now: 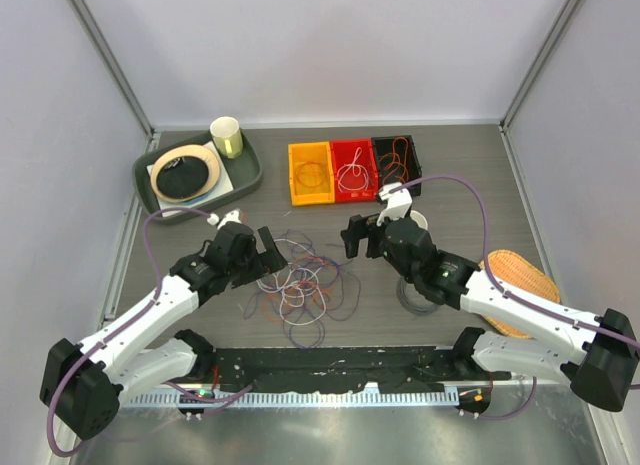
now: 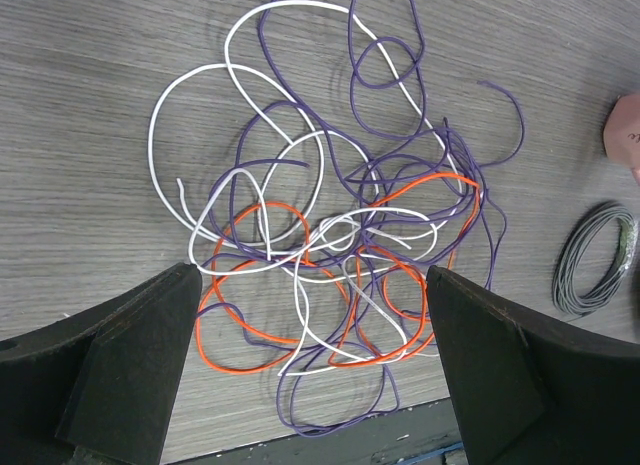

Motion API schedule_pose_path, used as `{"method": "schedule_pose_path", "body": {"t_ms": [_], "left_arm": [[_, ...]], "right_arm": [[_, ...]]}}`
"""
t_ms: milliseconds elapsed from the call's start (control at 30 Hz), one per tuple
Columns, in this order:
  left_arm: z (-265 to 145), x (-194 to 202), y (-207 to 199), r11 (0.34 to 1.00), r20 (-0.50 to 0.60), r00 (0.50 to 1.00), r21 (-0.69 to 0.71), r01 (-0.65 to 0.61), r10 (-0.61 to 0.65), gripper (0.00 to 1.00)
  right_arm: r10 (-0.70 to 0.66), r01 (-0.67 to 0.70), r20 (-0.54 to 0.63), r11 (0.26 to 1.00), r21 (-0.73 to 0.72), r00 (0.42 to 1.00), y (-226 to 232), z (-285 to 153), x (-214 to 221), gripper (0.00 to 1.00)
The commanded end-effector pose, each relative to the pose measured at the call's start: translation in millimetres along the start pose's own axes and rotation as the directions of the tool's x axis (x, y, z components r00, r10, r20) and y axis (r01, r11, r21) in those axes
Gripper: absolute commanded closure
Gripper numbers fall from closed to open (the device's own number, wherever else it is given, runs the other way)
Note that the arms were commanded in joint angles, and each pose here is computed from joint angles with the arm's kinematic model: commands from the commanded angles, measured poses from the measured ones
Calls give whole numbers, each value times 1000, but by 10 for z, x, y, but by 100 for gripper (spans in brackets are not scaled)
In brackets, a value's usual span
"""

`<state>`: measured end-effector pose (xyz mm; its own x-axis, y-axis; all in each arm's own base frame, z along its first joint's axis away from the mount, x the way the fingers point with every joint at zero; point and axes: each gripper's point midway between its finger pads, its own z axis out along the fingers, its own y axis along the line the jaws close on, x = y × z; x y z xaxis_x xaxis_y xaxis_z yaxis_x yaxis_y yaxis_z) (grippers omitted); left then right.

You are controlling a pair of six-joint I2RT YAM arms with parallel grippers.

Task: Untangle the cables
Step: Pick up the cable from the bin.

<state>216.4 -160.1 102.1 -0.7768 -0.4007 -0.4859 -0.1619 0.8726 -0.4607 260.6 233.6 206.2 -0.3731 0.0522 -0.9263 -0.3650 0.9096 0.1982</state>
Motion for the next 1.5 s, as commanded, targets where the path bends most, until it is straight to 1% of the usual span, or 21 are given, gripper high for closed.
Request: {"method": "schedule_pose_path", "body": {"t_ms": [0, 133, 267, 300, 400, 600, 633, 733, 867, 933, 967, 1000, 1067, 1133, 1167, 1200, 1267, 1300, 1367, 1400, 1467], "left_arm": [[27, -56, -58, 999, 25, 999, 22, 26, -27, 0], [52, -51, -100, 998, 21, 999, 43, 37, -38, 0], [63, -69, -123, 998, 21, 999, 41, 46, -47, 0], [66, -63, -116, 998, 17, 999, 36, 48, -48, 0], [65, -58, -97, 998, 21, 998, 31, 57, -57, 0], [44, -91, -32, 997, 47, 996, 3, 74, -74, 0], [46, -86, -24, 997, 46, 996, 0, 76, -76, 0], [60, -68, 30, 996, 44, 996, -26, 85, -84, 0], [86, -41, 83, 995, 38, 996, -52, 85, -83, 0], [95, -38, 77, 995, 34, 996, -51, 83, -82, 0], [88, -61, 51, 995, 38, 996, -46, 84, -82, 0], [94, -58, 52, 996, 33, 997, -50, 76, -74, 0], [77, -103, 0, 997, 36, 997, -43, 68, -66, 0], [78, -120, -7, 997, 36, 998, -47, 57, -55, 0], [70, -153, -32, 997, 44, 998, -45, 54, -52, 0], [68, -172, -50, 998, 48, 997, -42, 55, -53, 0], [69, -235, -109, 999, 56, 998, -37, 37, -35, 0], [77, -256, -117, 999, 59, 998, -40, 33, -31, 0], [108, -308, -144, 999, 65, 998, -49, 6, -3, 0], [118, -330, -155, 999, 68, 998, -53, -1, 5, 0], [151, -378, -172, 998, 69, 998, -58, -7, 11, 0]], "right_arm": [[21, -19, 53, 1000, -22, 998, 46, -11, -126, 3], [-2, 4, 49, 999, -51, 999, 73, -27, -96, 3], [-75, 86, 67, 977, -196, 995, 289, -59, -62, 3], [-89, 102, 60, 962, -254, 994, 384, -83, -31, 3], [-134, 147, 62, 931, -334, 989, 515, -102, 16, 3], [-227, 224, 42, 885, -408, 973, 665, 50, 207, 3], [-240, 231, 40, 855, -464, 970, 780, 43, 229, 3], [-289, 253, 7, 827, -502, 957, 884, 171, 337, 4], [-313, 264, -16, 824, -501, 950, 913, 309, 417, 5], [-280, 240, -23, 859, -452, 960, 864, 369, 382, 5], [-252, 229, -22, 910, -345, 967, 686, 463, 298, 3], [-224, 208, -21, 932, -296, 974, 602, 502, 234, 1], [-107, 101, -25, 978, -181, 994, 320, 621, 39, 0], [33, -35, -23, 994, -104, 999, 63, 727, -123, 0], [72, -74, -17, 995, -72, 997, -63, 774, -187, 0], [130, -131, 32, 991, 11, 991, -399, 853, -418, 0], [185, -189, 41, 973, 135, 982, -761, 969, -484, 0], [194, -213, 102, 949, 231, 976, -1065, 1018, -708, 0], [210, -216, 53, 917, 335, 976, -1379, 1194, -581, 2], [215, -231, 84, 911, 342, 973, -1448, 1278, -764, 2], [246, -237, 34, 873, 427, 969, -1787, 1479, -571, 5]]}}
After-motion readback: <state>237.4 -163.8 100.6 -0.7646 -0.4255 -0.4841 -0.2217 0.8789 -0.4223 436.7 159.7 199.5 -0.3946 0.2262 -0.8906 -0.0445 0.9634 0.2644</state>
